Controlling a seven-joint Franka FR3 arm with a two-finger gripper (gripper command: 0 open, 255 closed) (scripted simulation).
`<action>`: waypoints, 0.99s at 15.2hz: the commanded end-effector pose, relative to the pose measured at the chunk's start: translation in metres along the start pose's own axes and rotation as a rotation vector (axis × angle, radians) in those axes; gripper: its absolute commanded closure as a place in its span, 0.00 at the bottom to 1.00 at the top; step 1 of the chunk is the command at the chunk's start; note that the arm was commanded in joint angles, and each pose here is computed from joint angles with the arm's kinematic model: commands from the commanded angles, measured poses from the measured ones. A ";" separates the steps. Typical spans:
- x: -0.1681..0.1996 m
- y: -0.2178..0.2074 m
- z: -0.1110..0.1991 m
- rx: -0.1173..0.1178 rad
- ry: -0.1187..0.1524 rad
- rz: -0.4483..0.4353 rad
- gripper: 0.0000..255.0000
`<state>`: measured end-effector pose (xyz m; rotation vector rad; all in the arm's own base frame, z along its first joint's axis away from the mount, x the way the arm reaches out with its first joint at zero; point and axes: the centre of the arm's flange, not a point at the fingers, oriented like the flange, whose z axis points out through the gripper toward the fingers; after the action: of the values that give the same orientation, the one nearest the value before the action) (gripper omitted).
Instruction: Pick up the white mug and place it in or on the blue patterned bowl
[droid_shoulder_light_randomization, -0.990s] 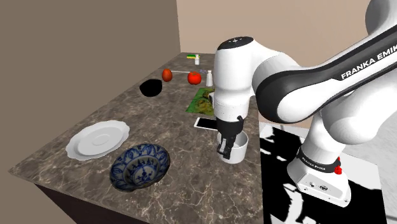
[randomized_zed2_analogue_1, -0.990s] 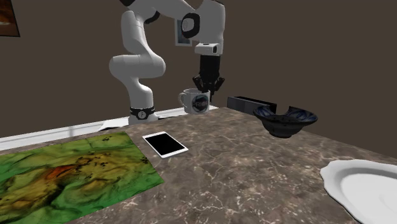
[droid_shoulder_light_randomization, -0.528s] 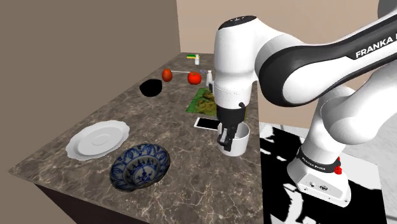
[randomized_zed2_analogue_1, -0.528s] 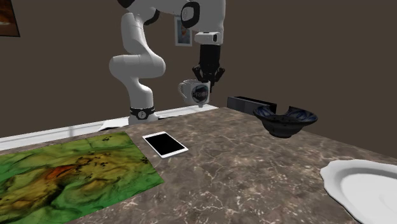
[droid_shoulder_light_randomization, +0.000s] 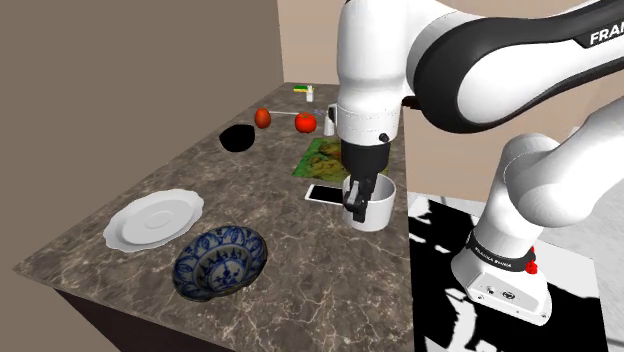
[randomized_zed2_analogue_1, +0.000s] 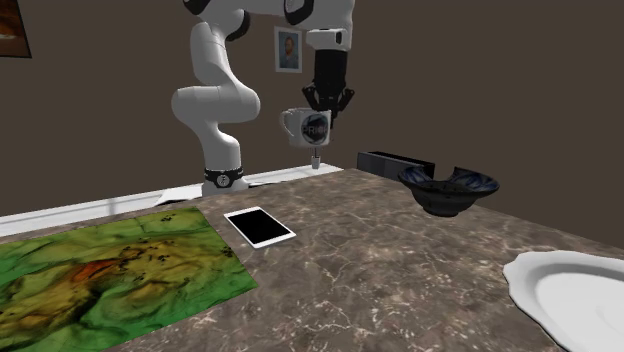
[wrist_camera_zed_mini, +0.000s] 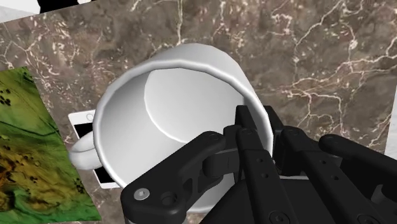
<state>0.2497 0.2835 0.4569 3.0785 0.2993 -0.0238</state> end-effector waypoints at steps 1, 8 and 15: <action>0.000 0.001 -0.011 0.000 0.000 0.000 1.00; 0.031 -0.022 -0.034 0.000 0.000 0.000 1.00; 0.104 -0.077 -0.041 0.000 0.000 0.000 1.00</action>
<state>0.3282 0.3722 0.4935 3.0764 0.3007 -0.0240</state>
